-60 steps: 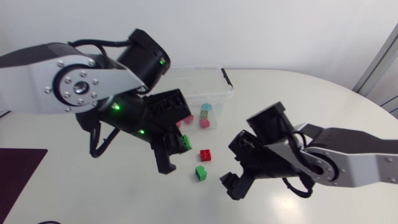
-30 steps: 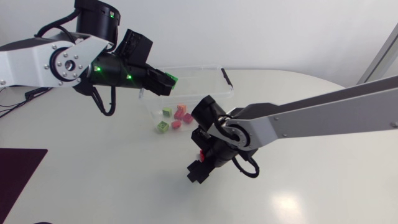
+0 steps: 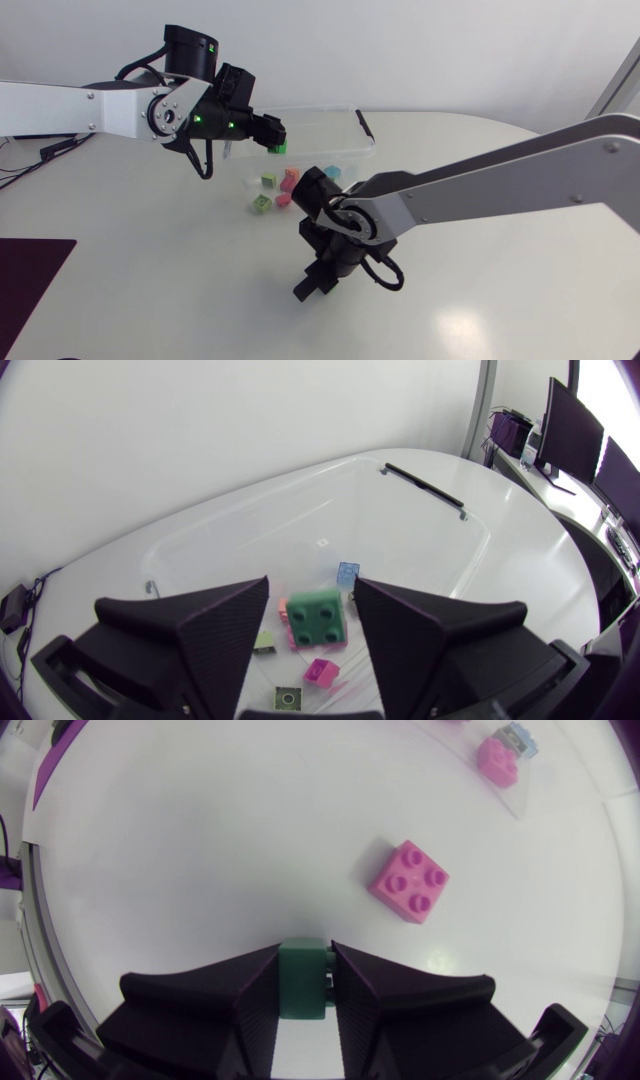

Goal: Pick up the duplo bricks and place them in the container

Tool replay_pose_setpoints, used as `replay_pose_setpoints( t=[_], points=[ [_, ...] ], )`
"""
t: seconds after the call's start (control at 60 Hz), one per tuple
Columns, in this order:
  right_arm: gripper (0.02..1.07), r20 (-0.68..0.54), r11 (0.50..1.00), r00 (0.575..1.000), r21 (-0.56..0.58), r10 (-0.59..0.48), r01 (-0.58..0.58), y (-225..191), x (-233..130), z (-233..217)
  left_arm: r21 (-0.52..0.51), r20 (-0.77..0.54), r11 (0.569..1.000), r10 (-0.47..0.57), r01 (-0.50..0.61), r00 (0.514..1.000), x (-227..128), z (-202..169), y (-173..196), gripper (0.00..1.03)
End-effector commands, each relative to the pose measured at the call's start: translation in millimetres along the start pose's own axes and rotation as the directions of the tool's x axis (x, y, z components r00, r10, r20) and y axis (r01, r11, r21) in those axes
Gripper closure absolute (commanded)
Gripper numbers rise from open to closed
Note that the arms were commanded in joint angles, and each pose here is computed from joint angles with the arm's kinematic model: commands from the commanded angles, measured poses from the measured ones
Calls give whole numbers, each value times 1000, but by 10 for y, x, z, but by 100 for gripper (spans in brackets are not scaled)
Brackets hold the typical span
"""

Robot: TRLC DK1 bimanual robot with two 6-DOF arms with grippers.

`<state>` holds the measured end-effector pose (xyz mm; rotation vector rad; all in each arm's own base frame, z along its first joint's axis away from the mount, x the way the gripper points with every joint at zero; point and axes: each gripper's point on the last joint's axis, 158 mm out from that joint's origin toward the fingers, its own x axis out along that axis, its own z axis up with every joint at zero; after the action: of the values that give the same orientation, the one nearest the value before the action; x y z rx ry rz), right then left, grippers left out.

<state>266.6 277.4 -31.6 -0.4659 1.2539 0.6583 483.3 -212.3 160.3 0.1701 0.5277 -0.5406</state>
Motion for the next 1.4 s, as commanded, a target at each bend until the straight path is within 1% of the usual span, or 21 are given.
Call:
replay_pose_setpoints(
  t=[0.0,0.033,0.267,0.4,0.45,0.517,0.683,0.75,0.9,1.017,1.05,1.1,1.15,1.167,1.183,1.2,1.233,1.267,1.35,1.367,1.383],
  points=[
    [93,35,1000,999,18,-16,15,-111,-251,-7,-15,41,1000,4,-4,999,-1,160,-4,11],
    [94,61,999,998,29,-21,19,-176,-397,16,-12,69,1000,7,-6,998,-67,230,-7,7],
    [94,225,992,971,113,-86,61,-722,-1185,335,-17,147,1000,24,-22,989,-465,375,-12,5],
    [94,355,984,926,161,-126,72,-981,-1731,728,-16,207,996,88,-86,974,-749,378,67,5],
    [93,375,984,918,164,-127,69,-1002,-1800,810,-17,217,995,104,-103,971,-803,387,102,5],
    [93,436,979,885,182,-162,90,-1124,-1955,1039,-23,240,990,139,-137,961,-949,390,190,5],
    [92,490,976,849,183,-197,121,-1222,-1924,1424,-42,275,974,226,-223,934,-1217,339,336,5],
    [91,498,977,845,173,-193,122,-1204,-1867,1529,-39,288,967,251,-251,924,-1284,321,368,5],
    [89,526,976,825,172,-204,132,-1258,-1618,1924,-52,311,942,329,-330,892,-1528,270,529,5],
    [89,538,969,808,179,-240,169,-1358,-1441,2136,-40,323,938,339,-345,884,-1645,189,518,5],
    [83,546,965,798,185,-256,184,-1402,-1407,2201,-33,330,936,341,-350,880,-1678,163,513,5],
    [63,541,961,795,186,-275,206,-1459,-1303,2258,-29,343,935,342,-354,875,-1722,112,494,5],
    [47,534,959,797,181,-282,219,-1472,-1250,2262,-31,353,932,348,-361,869,-1783,65,497,5],
    [38,535,953,789,185,-303,240,-1500,-1247,2272,-37,359,930,353,-365,864,-1812,38,504,5],
    [34,533,951,788,184,-309,249,-1505,-1245,2268,-42,364,930,355,-365,861,-1831,31,505,5],
    [24,532,949,786,176,-314,260,-1500,-1245,2260,-46,373,928,360,-370,855,-1865,11,511,5],
    [18,538,948,781,168,-317,269,-1483,-1274,2265,-48,378,927,363,-373,852,-1889,2,516,5],
    [15,543,941,770,173,-336,289,-1495,-1320,2260,-60,388,923,372,-380,843,-1931,-2,541,5],
    [12,604,936,718,171,-346,307,-1430,-1588,2259,-114,421,908,412,-404,808,-2071,10,669,5],
    [7,624,933,698,175,-351,313,-1399,-1694,2223,-117,422,905,419,-410,804,-2093,-4,690,5],
    [7,630,931,689,185,-358,314,-1401,-1733,2214,-121,422,901,426,-416,800,-2113,-21,710,5]
  ],
)
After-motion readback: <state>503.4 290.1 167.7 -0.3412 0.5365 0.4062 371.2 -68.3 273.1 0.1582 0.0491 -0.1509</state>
